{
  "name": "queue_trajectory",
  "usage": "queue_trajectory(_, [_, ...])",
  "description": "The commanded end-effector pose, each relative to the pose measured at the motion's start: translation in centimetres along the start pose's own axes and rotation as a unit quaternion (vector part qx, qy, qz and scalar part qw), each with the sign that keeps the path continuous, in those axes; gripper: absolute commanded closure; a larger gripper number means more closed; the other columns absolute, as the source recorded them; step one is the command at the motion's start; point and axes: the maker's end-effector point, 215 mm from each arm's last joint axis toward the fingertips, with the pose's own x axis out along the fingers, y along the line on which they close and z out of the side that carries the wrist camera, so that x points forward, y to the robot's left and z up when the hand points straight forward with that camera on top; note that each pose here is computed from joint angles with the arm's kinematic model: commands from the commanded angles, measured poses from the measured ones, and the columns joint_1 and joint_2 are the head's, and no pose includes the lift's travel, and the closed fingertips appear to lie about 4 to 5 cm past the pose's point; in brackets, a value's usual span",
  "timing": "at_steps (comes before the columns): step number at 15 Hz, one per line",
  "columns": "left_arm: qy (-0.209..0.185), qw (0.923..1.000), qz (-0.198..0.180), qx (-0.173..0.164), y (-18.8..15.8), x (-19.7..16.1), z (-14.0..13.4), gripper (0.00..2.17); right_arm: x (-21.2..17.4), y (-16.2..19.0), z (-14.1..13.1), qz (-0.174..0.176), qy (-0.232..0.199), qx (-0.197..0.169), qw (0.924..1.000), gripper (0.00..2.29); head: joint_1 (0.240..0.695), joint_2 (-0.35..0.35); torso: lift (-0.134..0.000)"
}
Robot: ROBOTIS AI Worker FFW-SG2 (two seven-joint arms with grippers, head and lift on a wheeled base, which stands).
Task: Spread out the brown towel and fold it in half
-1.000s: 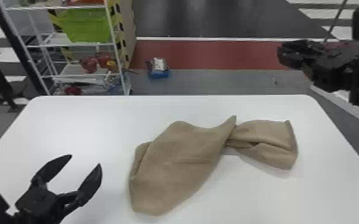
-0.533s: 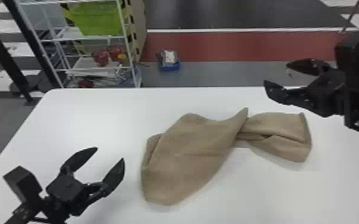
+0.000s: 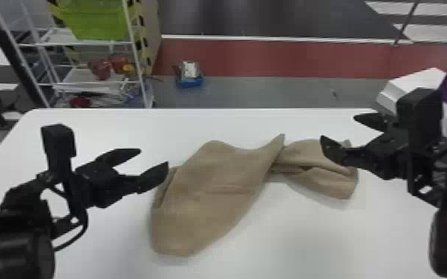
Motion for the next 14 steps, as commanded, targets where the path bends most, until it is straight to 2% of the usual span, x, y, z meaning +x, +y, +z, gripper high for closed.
queue_trajectory(1, [0.015,0.9994,-0.025,0.019,-1.7,3.5,2.8,0.11,-1.0,-1.7,-2.2,-0.018,0.013,0.022,0.9995,0.14,0.695,-0.083,-0.134])
queue_trajectory(2, [0.021,0.9985,-0.038,0.034,-2.3,4.6,3.7,0.12,-1.6,-2.5,-3.5,-0.028,0.018,0.035,0.9988,0.14,0.695,-0.108,-0.134])
queue_trajectory(4, [0.060,0.9964,-0.054,0.028,-3.0,6.5,2.8,0.15,-2.0,-3.8,-5.2,-0.052,0.030,0.052,0.9968,0.14,0.695,-0.151,-0.134])
queue_trajectory(7, [0.097,0.9904,-0.080,0.057,-4.5,9.6,2.5,0.26,-2.7,-5.0,-7.3,-0.071,0.042,0.076,0.9937,0.15,0.695,-0.215,-0.134])
queue_trajectory(11, [0.131,0.9860,-0.073,0.071,-3.1,11.8,2.2,0.26,-2.0,-3.5,-8.7,-0.060,0.052,0.082,0.9934,0.15,0.695,-0.258,-0.134])
queue_trajectory(14, [0.157,0.9793,-0.081,0.099,-3.3,14.6,2.7,0.33,-2.1,-3.2,-9.3,-0.061,0.059,0.085,0.9928,0.14,0.695,-0.246,-0.134])
